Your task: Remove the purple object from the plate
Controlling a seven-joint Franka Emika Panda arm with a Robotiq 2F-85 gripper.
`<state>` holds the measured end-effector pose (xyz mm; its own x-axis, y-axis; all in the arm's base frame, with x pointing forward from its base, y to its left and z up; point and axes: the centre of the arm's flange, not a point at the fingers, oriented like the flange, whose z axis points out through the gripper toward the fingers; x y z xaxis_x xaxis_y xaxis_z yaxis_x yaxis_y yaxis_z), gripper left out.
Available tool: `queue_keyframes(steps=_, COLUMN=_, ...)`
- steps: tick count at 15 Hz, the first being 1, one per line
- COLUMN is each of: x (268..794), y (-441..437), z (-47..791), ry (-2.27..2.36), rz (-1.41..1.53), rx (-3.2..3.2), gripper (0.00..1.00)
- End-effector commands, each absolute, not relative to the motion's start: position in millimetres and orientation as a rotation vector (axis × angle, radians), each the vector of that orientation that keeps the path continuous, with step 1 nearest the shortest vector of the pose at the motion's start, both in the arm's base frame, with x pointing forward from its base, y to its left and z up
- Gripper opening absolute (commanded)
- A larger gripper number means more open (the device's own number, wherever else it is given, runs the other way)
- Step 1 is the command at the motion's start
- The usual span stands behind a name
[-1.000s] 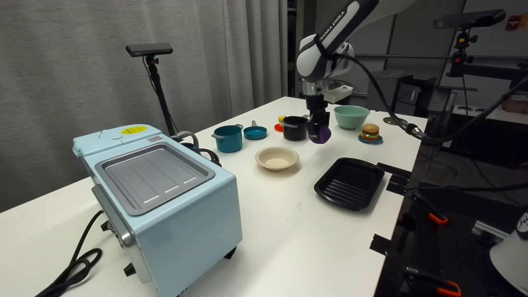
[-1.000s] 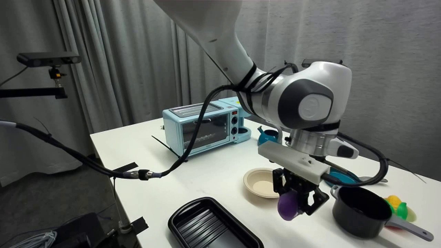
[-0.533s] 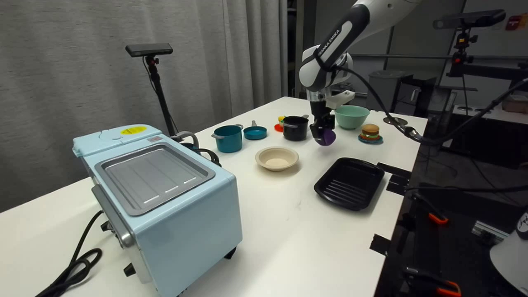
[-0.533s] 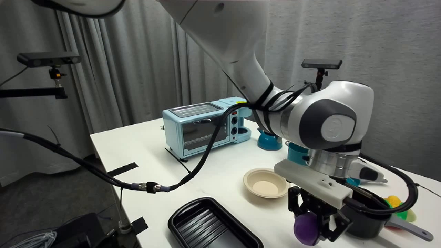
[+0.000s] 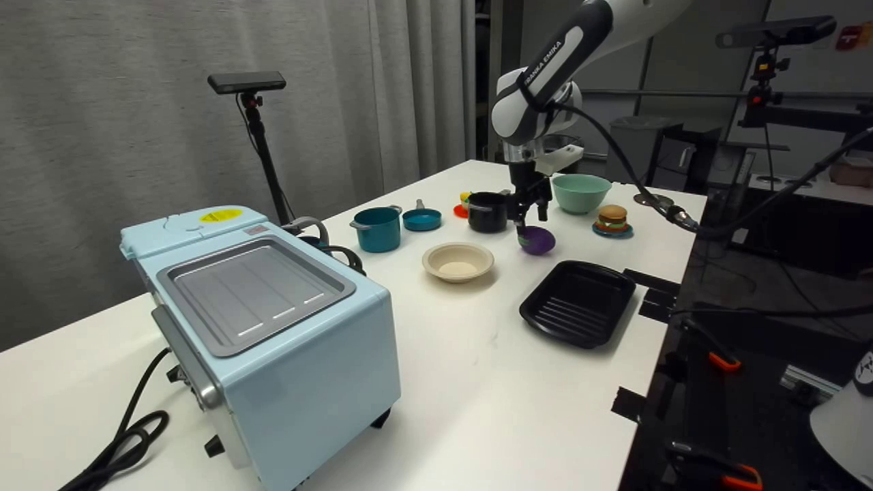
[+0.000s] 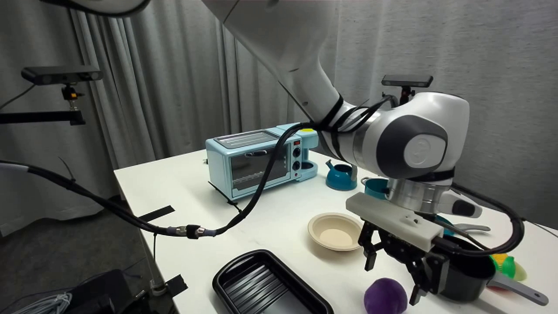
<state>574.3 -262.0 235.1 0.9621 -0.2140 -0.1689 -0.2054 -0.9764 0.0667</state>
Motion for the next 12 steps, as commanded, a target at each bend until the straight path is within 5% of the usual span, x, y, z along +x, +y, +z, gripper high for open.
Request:
queue_keyframes(steps=1, x=565.3, y=-241.1, z=273.8, ry=-0.300, rz=-0.219, rx=3.081, gripper=1.00)
queue_keyframes(steps=12, x=571.2, y=-236.2, z=287.9, ry=-0.286, rz=-0.167, rx=3.085, gripper=1.00)
